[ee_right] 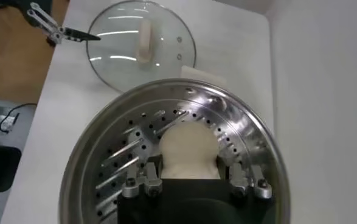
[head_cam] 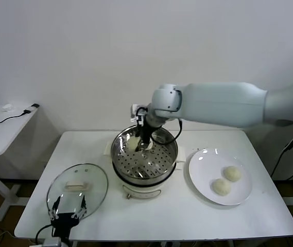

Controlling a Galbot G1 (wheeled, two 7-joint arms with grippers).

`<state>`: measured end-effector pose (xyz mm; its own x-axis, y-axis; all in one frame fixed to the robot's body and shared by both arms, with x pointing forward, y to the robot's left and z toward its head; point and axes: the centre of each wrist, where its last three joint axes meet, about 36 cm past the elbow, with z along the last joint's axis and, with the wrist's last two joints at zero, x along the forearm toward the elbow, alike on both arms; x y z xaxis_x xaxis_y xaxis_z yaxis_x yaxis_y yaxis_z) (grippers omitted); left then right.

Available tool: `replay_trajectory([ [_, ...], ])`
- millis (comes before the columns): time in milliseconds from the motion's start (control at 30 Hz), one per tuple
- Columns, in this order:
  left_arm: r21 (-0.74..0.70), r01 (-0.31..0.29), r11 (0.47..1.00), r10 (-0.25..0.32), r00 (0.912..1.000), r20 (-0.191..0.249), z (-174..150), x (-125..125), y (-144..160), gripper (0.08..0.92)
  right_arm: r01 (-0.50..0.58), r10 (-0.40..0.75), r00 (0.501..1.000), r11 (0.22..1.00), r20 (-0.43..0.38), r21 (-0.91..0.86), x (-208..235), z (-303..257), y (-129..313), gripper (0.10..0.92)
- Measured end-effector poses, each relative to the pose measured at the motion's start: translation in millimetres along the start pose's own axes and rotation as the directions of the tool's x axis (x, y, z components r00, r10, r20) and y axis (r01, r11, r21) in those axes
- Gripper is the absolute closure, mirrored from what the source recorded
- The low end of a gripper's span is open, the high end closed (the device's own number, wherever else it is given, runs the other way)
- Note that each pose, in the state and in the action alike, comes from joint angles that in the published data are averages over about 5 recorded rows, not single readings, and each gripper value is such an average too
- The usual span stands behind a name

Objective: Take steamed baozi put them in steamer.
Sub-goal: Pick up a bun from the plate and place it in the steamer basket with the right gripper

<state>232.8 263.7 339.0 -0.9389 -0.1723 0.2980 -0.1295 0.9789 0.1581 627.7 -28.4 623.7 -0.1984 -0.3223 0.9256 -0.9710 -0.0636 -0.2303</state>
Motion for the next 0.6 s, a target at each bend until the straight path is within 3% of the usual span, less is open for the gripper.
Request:
replay_trajectory([
  [267, -0.006, 0.003, 1.0, -0.003, 1.0, 0.003, 3, 0, 0, 0.177, -0.004, 0.003, 1.0, 1.0, -0.008, -0.01, -43, -13, 3, 0.407],
  [500, -0.008, 0.005, 1.0, -0.005, 1.0, 0.004, 4, 1, -1, 0.177, -0.008, 0.008, 1.0, 1.0, -0.012, -0.002, -55, -14, 3, 0.239],
  [600, -0.008, 0.005, 1.0, -0.005, 1.0, 0.005, 4, 1, -2, 0.177, -0.009, 0.009, 1.0, 1.0, -0.009, 0.01, -54, -13, 2, 0.206],
])
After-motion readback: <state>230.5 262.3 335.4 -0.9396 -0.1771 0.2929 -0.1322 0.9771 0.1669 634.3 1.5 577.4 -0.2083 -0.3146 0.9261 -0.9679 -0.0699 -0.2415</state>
